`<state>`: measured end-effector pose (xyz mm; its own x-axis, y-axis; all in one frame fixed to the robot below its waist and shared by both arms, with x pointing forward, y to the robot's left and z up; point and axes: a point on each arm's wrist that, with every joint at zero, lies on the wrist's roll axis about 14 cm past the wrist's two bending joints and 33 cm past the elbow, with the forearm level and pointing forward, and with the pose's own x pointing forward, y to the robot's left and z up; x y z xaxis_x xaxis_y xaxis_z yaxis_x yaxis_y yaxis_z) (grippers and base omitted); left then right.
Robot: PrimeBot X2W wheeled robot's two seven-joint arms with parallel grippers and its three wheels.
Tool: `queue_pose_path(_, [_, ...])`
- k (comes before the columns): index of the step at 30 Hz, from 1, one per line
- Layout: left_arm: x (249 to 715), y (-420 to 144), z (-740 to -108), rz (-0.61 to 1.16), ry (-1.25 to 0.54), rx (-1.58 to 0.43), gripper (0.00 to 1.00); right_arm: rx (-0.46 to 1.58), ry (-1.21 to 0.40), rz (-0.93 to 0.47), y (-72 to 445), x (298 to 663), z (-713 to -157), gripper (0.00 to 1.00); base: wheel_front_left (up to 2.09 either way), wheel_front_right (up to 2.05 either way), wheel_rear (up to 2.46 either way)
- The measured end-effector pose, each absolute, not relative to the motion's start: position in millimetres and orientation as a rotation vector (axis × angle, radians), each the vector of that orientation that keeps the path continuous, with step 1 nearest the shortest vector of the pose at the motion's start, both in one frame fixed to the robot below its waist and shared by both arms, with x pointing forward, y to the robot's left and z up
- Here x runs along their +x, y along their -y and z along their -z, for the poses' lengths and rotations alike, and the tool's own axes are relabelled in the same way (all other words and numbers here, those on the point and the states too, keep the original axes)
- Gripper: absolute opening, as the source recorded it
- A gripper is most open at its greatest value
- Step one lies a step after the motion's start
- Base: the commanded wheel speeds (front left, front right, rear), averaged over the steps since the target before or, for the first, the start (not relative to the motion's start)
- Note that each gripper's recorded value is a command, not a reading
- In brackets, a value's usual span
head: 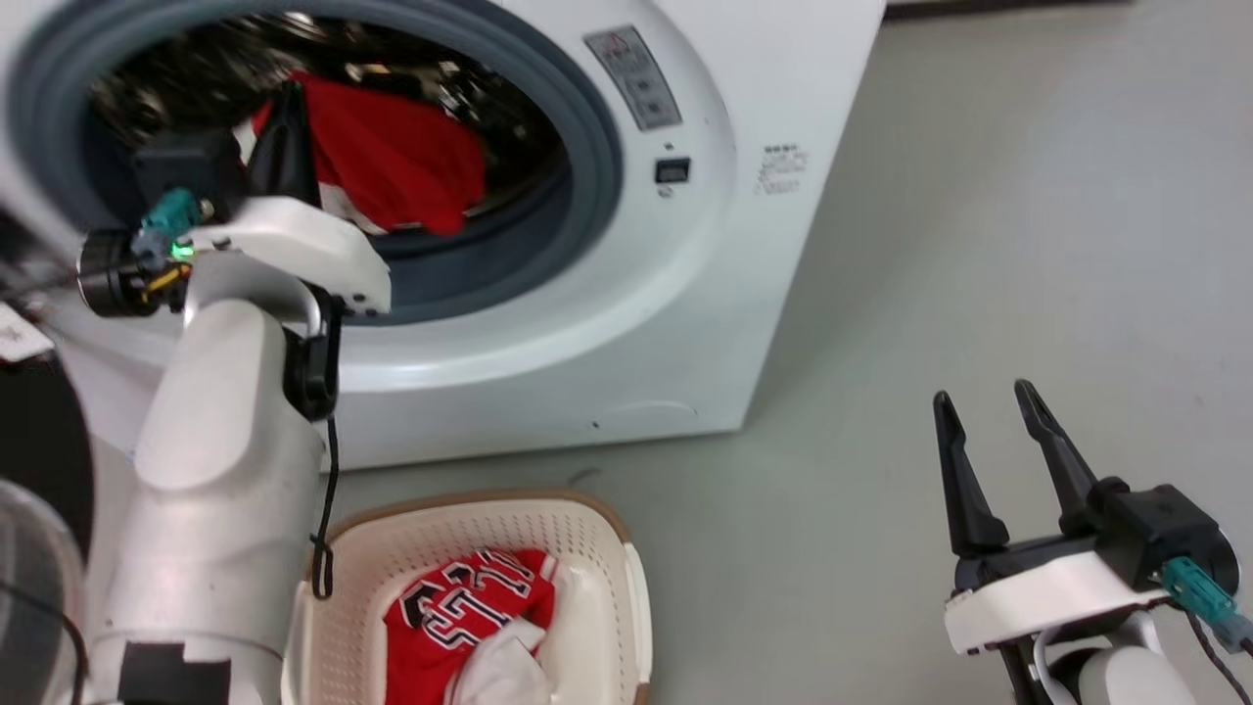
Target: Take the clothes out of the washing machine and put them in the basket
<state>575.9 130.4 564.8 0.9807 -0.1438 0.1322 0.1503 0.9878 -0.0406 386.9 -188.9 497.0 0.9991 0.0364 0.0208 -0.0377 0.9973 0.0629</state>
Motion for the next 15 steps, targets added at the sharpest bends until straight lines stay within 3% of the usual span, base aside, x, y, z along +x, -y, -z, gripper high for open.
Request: queue_pose_path(15, [482, -128, -653, 0.200, 0.421, -0.063, 0.00, 0.069, 0.100, -0.088, 173, 362, -534, 1.00, 0.00, 0.00, 0.00])
